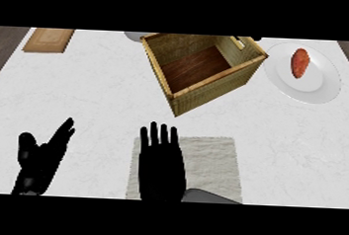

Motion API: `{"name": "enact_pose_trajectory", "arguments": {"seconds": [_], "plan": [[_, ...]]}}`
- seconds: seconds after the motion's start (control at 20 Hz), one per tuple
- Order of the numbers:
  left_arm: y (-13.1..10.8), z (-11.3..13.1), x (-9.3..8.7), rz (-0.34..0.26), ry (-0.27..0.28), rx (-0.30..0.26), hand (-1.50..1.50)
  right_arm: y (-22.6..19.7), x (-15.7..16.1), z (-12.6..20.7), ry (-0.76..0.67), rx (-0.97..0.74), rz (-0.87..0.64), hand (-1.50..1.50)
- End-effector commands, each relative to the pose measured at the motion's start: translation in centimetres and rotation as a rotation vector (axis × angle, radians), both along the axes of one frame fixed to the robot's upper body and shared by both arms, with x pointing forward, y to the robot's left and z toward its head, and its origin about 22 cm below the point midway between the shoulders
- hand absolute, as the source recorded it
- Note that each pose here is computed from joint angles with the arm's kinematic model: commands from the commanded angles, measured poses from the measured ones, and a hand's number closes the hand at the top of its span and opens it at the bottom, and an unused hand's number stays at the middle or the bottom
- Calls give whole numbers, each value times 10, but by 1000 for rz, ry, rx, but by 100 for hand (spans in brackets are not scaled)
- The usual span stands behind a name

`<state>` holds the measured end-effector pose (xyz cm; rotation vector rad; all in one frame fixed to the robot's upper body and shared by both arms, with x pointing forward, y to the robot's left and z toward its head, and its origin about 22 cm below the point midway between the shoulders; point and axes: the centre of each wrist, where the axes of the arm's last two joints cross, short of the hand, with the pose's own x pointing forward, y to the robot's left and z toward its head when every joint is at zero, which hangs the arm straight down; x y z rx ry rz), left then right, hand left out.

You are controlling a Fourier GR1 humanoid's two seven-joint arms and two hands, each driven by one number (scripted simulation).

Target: Pick the bell pepper from the placemat and place it in the basket

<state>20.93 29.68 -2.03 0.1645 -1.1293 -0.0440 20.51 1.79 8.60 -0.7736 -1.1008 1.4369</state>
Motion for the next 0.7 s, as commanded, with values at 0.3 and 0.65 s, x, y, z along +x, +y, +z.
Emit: {"name": "enact_pose_trajectory", "arguments": {"seconds": [0.3,0.65], "plan": [[-4,-28,-12,27,115,1,0,1,-11,-25,81,-173,-179,-150],[-6,-29,-9,4,116,-10,0,1,-11,-37,69,-163,-171,-150]]}}
